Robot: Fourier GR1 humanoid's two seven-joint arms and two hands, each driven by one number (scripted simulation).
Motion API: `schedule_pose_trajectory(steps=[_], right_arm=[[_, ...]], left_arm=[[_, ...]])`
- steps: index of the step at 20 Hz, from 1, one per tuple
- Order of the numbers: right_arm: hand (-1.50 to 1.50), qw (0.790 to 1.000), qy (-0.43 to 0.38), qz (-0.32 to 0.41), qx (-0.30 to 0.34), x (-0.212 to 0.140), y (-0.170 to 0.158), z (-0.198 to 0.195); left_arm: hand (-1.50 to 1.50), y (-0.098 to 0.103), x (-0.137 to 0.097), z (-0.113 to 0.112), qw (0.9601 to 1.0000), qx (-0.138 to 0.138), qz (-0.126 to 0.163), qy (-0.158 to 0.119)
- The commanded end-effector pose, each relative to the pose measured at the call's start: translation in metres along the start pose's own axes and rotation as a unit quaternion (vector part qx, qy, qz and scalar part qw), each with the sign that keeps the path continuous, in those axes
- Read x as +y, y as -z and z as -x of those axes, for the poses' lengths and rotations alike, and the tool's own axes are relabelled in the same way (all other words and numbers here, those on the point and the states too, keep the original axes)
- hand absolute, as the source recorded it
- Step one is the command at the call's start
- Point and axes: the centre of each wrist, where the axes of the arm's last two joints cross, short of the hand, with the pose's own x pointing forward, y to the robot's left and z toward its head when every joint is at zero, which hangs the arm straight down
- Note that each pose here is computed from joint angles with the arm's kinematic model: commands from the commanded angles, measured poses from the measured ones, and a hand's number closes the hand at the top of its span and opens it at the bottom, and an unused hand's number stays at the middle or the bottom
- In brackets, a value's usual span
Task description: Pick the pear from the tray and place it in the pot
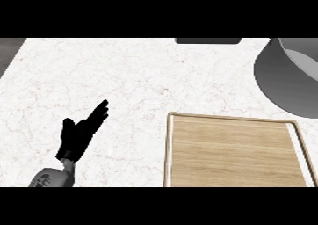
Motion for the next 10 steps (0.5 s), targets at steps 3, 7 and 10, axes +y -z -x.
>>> schedule_pose_trajectory(steps=[3,7,10], right_arm=[[1.50,0.998,-0.061,-0.001,-0.024,-0.010,0.038,-0.026],[1.50,0.996,-0.091,-0.006,-0.015,-0.012,0.083,-0.066],[1.50,0.993,-0.114,-0.008,-0.018,0.002,0.117,-0.098]], left_arm=[[0.00,0.007,0.014,-0.002,1.0000,-0.004,-0.001,0.004],[0.00,-0.006,-0.001,-0.009,1.0000,-0.002,-0.002,0.009],[0.00,0.001,0.011,-0.021,1.0000,-0.004,0.004,-0.005]])
